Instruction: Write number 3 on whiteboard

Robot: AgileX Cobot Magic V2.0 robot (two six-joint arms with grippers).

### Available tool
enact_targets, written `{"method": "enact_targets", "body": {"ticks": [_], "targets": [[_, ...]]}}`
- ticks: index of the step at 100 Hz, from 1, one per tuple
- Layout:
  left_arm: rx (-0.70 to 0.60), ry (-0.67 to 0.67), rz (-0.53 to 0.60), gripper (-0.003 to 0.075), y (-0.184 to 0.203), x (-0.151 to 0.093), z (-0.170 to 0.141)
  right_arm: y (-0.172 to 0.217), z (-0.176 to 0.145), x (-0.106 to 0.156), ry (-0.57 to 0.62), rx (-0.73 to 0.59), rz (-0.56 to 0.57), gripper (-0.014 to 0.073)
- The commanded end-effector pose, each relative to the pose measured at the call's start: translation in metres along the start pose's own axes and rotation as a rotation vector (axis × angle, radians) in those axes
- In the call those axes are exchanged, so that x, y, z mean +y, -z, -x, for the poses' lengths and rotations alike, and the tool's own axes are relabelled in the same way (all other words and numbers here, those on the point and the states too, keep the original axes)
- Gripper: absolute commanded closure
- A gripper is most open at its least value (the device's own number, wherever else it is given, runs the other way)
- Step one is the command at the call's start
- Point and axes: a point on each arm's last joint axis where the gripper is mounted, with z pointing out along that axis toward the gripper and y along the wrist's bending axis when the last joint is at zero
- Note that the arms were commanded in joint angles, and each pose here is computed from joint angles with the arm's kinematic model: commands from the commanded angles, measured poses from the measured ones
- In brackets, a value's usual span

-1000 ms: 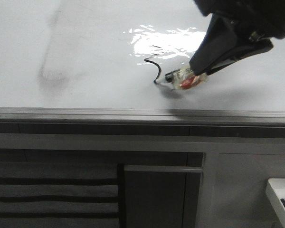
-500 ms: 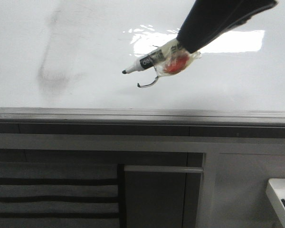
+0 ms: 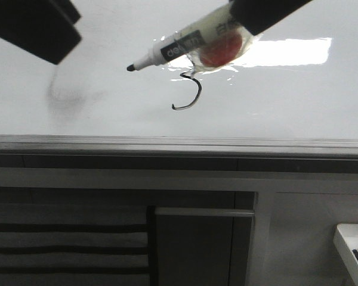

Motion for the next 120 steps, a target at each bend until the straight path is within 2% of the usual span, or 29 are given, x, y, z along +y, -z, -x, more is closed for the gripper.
{"method": "enact_targets", "body": {"ticks": [1, 26, 59, 66, 85, 99, 110, 120], "targets": [[-0.09, -0.027, 0.027, 0.0344, -0.001, 0.005, 0.023, 0.014, 0.015, -0.006, 0.034, -0.09, -0.092, 0.0627], [-0.084, -0.09, -0.005, 0.0344, -0.024, 0.011, 0.042, 0.014, 0.015, -0.006, 0.035, -0.091, -0.09, 0.0627], [-0.07, -0.083, -0.014, 0.0347, -0.033, 0.015, 0.042, 0.014, 0.016, -0.007, 0.035, -0.094, -0.095, 0.0627], [-0.072, -0.08, -0.016, 0.0386, -0.033, 0.015, 0.042, 0.014, 0.016, -0.006, 0.034, -0.095, -0.095, 0.0627], [-0.074, -0.078, -0.017, 0.0581, -0.033, 0.014, 0.043, 0.013, 0.016, -0.007, 0.033, -0.094, -0.094, 0.0627], [-0.074, -0.078, -0.017, 0.0684, -0.033, 0.014, 0.043, 0.013, 0.015, -0.005, 0.033, -0.086, -0.079, 0.0627], [-0.074, -0.078, -0.017, 0.0738, -0.033, 0.014, 0.043, 0.013, 0.014, -0.005, 0.031, -0.084, -0.076, 0.0624], [-0.074, -0.078, -0.017, 0.0739, -0.033, 0.014, 0.043, 0.013, 0.015, -0.005, 0.031, -0.086, -0.08, 0.0624]]}}
